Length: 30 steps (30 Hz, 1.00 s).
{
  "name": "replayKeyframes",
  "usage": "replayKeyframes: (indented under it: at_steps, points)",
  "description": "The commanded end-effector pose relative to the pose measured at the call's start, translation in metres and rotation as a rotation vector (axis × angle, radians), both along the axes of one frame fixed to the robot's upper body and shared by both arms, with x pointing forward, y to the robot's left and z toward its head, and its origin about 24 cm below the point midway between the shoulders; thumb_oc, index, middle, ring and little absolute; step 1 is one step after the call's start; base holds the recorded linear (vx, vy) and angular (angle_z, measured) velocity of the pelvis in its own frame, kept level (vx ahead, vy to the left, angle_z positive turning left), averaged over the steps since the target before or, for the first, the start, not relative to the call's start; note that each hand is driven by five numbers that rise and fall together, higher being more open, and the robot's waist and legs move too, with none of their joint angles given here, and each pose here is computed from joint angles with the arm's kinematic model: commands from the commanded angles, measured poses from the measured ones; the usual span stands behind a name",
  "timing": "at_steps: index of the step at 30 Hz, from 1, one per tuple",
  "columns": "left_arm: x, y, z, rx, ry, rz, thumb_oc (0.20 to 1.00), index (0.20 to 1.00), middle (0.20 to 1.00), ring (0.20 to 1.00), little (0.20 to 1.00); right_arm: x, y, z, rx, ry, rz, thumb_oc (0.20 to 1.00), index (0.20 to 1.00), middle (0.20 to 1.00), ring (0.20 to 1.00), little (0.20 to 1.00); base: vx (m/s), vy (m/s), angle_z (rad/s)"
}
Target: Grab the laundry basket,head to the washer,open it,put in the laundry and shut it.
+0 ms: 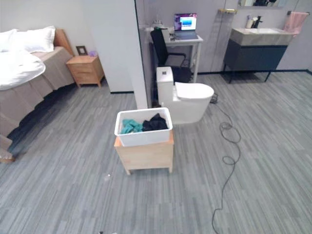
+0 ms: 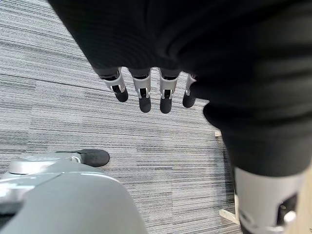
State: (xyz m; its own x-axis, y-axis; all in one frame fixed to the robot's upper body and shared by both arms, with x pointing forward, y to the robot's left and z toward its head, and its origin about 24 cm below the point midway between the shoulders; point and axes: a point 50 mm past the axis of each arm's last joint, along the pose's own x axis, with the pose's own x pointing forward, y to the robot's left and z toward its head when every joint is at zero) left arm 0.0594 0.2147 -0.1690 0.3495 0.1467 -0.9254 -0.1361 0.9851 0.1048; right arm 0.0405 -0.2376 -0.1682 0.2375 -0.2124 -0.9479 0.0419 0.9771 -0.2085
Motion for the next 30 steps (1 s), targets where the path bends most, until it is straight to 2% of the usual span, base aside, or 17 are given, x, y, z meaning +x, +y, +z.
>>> replayKeyframes:
  at_steps: [1, 30]
  points:
    - [0.0179, 0.0086, 0.0036, 0.037, -0.032, -0.010, 1.000, 1.000, 1.000, 1.000, 1.000, 0.0143, -0.0013, 0.0011, -0.008, -0.025, 0.011, 1.000, 1.000, 1.000, 1.000, 1.000, 0.00, 0.000, 0.00]
    - [0.0260, 0.0076, 0.0056, 0.044, -0.065, -0.012, 1.000, 1.000, 1.000, 1.000, 1.000, 0.0131, -0.0048, 0.0018, -0.013, -0.034, -0.038, 1.000, 1.000, 1.000, 1.000, 1.000, 0.00, -0.022, 0.00]
